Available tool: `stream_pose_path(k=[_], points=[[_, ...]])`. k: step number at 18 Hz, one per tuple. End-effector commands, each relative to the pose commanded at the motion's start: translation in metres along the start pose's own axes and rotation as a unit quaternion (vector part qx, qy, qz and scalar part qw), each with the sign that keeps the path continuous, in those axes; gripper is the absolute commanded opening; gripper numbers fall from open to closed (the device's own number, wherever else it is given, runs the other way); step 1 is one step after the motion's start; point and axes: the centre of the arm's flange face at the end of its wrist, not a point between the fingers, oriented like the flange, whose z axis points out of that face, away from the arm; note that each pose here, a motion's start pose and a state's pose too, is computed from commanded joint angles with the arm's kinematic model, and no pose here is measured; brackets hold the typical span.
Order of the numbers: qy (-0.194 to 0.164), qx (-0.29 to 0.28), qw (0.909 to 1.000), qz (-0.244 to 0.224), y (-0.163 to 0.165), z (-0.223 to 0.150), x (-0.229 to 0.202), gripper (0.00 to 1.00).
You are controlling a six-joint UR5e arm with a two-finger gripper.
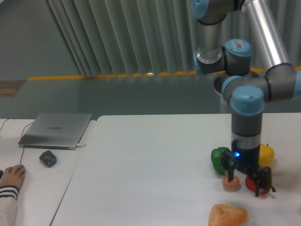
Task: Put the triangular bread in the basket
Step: 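Move the gripper over the peppers toward the triangular bread roll, then lower the gripper onto the triangular bread roll and close it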
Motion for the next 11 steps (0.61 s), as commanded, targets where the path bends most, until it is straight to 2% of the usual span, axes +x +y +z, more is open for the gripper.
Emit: stream_pose_path(k=[5,7,11], points=[[-0.004,0.013,0.9990,-0.043,-0.011,0.021,0.012,1.00],[0.001,0.003,0.9990,-0.044,-0.012,0.038,0.018,1.00],[0.004,0.000,0.9991,-0.042,-0.014,0.045,0.021,1.00]])
